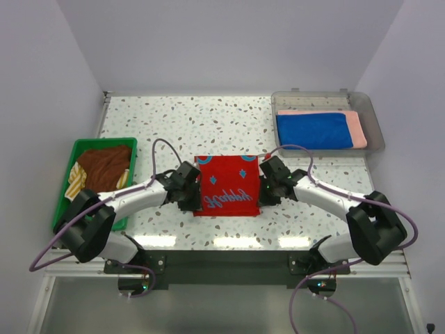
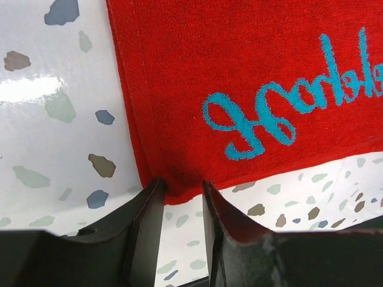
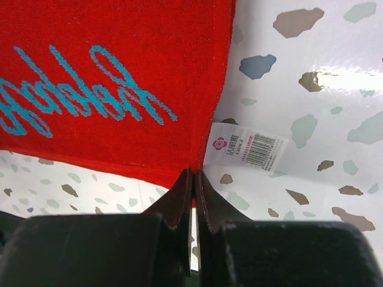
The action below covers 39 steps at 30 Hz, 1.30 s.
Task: Fold and stack the towels
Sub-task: Fold the towel
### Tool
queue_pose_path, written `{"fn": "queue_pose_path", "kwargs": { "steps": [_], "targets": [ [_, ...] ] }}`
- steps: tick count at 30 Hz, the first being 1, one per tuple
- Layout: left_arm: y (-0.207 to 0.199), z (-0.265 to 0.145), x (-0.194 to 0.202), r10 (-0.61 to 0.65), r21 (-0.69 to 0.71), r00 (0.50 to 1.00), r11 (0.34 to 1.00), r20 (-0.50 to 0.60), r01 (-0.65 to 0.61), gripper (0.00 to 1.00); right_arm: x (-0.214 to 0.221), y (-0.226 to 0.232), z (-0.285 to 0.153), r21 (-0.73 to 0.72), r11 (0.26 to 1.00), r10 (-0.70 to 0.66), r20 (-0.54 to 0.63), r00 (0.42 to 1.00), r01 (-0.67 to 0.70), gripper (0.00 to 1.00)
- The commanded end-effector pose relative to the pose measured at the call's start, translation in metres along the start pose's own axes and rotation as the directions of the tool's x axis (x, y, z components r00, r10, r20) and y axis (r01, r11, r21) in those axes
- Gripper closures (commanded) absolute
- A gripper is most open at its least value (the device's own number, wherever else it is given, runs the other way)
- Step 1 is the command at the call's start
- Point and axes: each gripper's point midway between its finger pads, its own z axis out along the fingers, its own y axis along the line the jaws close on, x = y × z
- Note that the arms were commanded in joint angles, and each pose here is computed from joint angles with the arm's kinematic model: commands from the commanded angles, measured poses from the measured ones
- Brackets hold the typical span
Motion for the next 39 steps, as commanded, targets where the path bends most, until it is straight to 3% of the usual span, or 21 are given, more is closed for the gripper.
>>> {"fn": "queue_pose_path", "kwargs": {
  "steps": [1, 11, 12, 14, 19, 25, 34, 37, 39],
  "targets": [
    [-0.013, -0.005, -0.015, -0.001, 0.017, 0.999, 1.0, 0.045, 0.0, 0.65, -0.021, 0.011, -0.019, -0.019, 1.0, -0.024, 0.063, 0.998, 0.025, 0.99],
    [-0.018, -0.007, -0.018, 0.011, 0.007, 0.999, 1.0, 0.047, -0.012, 0.84, -0.026, 0.018, -0.027, -0.042, 0.999, -0.032, 0.076, 0.997, 0.035, 0.99],
    [-0.019, -0.009, -0.019, 0.011, 0.007, 0.999, 1.0, 0.049, -0.012, 0.92, -0.026, 0.018, -0.028, -0.042, 0.998, -0.035, 0.076, 0.996, 0.038, 0.99],
    [-0.018, -0.009, -0.019, 0.014, 0.001, 0.999, 1.0, 0.047, -0.014, 1.0, -0.026, 0.018, -0.028, -0.04, 0.998, -0.036, 0.077, 0.996, 0.04, 0.99],
    [-0.016, -0.008, -0.017, 0.016, -0.009, 0.999, 1.0, 0.037, -0.016, 1.0, -0.025, 0.012, -0.027, -0.009, 0.999, -0.05, 0.068, 0.996, 0.05, 1.0],
    [-0.014, -0.014, -0.023, 0.022, -0.022, 0.997, 1.0, 0.068, -0.021, 1.0, -0.023, -0.008, -0.029, 0.095, 0.993, -0.082, 0.054, 0.995, 0.076, 0.92],
    [-0.018, -0.011, -0.021, 0.022, 0.004, 0.998, 1.0, 0.062, -0.022, 1.0, -0.022, 0.002, -0.024, 0.065, 0.993, -0.095, 0.005, 0.995, 0.095, 0.85],
    [-0.017, -0.011, -0.021, 0.024, 0.004, 0.998, 1.0, 0.062, -0.024, 1.0, -0.023, 0.005, -0.022, 0.057, 0.994, -0.094, 0.002, 0.996, 0.093, 0.87],
    [-0.018, -0.011, -0.021, 0.027, 0.006, 0.997, 1.0, 0.066, -0.027, 1.0, -0.024, 0.006, -0.021, 0.056, 0.995, -0.088, 0.005, 0.996, 0.087, 0.95]
  ]
}}
